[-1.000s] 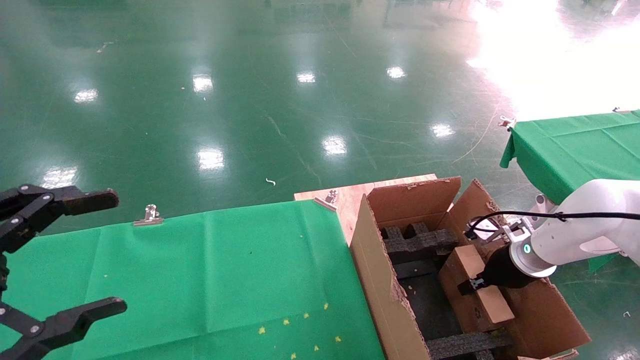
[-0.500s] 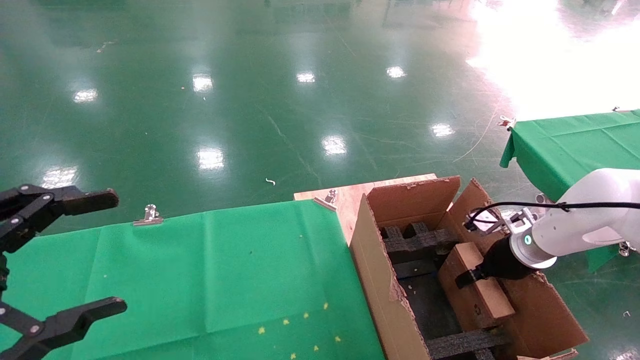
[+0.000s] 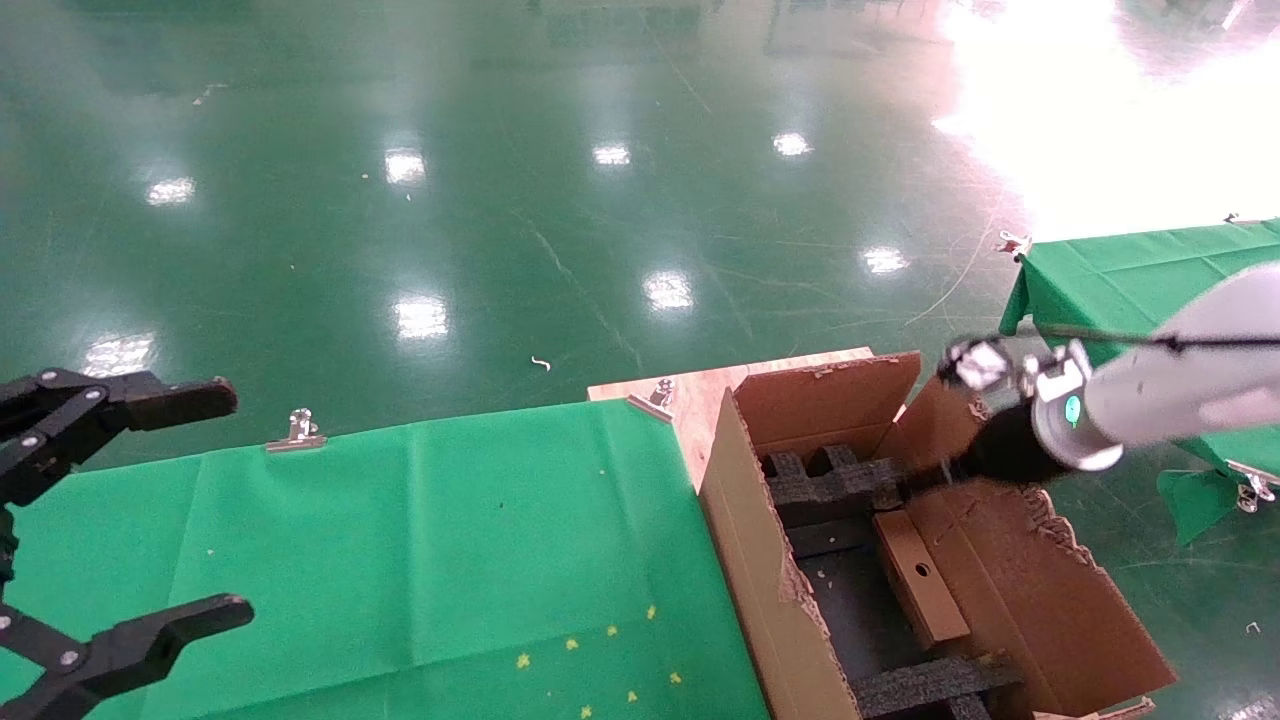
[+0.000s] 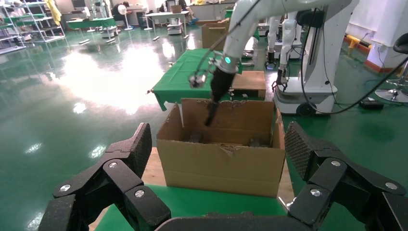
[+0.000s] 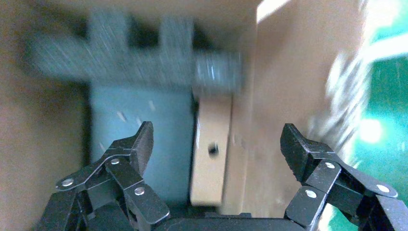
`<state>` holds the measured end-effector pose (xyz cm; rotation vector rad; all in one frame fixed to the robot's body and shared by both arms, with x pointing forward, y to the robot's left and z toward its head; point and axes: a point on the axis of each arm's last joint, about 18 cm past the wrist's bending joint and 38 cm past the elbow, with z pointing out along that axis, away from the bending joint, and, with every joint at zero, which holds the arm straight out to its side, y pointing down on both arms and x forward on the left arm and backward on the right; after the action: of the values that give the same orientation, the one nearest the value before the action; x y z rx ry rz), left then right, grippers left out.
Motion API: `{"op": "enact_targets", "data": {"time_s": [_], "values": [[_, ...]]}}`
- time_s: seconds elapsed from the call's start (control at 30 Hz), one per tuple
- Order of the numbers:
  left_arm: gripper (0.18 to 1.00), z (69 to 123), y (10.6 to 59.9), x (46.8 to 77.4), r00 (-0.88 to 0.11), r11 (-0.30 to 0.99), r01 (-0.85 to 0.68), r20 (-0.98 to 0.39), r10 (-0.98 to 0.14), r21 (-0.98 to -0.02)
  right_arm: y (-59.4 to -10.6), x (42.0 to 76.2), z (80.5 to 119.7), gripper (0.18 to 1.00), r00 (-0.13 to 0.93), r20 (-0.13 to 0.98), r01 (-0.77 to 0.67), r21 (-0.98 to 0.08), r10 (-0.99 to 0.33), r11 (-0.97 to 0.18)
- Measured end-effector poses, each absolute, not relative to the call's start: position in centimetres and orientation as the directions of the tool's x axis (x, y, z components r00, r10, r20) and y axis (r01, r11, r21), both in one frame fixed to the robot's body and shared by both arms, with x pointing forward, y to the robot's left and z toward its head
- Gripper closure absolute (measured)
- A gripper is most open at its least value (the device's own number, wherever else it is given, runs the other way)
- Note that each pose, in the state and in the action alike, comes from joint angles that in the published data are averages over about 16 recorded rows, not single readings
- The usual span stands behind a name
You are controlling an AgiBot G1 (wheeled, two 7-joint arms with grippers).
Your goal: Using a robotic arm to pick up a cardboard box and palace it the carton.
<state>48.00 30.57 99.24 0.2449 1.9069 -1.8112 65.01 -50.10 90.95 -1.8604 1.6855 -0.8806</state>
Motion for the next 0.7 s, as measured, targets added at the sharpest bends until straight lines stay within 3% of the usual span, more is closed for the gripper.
{"op": "enact_targets", "data": {"time_s": [0.43,0.7], "values": [[0.184,99.2,30.6,48.0,-0.861,0.101,0.455,-0.466,-0.203,-0.885,-45.2,63.4,101.2,0.185,0.198,0.040,-0.503,-0.854,-0.979,-0.137],[0.184,99.2,30.6,48.0,-0.861,0.101,0.454,-0.465,-0.204,-0.885,-42.8,61.2,104.1,0.178,0.297,-0.024,-0.451,-0.885,-0.954,-0.119]]}}
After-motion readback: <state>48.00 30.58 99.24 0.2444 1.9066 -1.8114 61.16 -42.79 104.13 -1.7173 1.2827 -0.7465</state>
